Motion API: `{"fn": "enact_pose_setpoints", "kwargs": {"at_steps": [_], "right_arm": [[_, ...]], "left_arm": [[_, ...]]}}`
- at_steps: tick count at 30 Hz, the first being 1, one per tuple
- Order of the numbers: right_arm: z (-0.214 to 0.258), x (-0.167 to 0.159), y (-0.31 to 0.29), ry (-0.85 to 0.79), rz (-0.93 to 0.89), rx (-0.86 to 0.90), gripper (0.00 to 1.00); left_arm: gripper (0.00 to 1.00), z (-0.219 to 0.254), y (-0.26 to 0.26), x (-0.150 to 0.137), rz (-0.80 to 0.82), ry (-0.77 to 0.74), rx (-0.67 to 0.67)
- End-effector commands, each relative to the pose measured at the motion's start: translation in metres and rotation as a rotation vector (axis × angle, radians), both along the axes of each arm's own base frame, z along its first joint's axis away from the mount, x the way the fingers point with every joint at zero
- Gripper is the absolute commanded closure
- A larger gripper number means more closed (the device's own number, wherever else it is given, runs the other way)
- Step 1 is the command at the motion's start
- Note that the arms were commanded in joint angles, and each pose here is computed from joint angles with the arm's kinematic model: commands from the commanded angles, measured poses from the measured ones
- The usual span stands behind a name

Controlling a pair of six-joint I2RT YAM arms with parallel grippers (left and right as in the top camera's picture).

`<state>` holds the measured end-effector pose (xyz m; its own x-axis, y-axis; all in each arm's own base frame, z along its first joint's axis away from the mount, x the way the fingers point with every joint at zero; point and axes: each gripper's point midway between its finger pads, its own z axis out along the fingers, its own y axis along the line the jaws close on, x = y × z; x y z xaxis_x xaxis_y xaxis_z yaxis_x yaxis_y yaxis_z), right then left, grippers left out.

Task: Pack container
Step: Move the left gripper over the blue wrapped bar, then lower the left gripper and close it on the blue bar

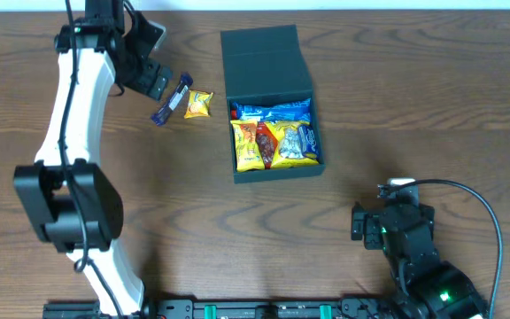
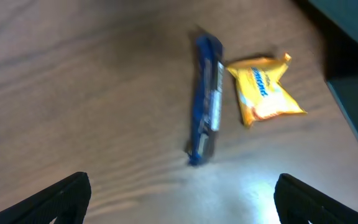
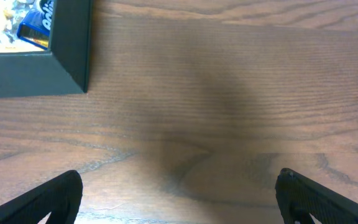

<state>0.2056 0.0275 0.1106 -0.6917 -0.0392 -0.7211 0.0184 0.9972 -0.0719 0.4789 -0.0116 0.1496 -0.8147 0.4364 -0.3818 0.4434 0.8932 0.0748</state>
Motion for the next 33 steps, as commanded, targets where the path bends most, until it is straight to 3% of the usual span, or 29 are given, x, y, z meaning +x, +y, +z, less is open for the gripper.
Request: {"fn": "enact_pose_setpoints", "kwargs": {"at_steps": [1, 16, 25, 33], "right_arm": [[-0.001, 0.0, -0.004, -0.002, -0.028, 0.003, 0.01], [-0.001, 0.0, -0.004, -0.002, -0.028, 0.003, 0.01], [-0.001, 0.0, -0.004, -0.002, -0.028, 0.003, 0.01], [-0.001, 0.0, -0.004, -0.002, -0.028, 0.003, 0.01]], "left_arm": [[0.05, -0.005, 0.005, 0.015, -0.029, -0.008, 0.038], [0.04, -0.077, 0.004, 0.025, -0.023, 0.131, 0.019], [0.04, -0.082, -0.016, 0.022, -0.032, 0.156, -0.098], [0.05, -0.092, -0.018, 0.018, -0.038, 0.183, -0.042]]}}
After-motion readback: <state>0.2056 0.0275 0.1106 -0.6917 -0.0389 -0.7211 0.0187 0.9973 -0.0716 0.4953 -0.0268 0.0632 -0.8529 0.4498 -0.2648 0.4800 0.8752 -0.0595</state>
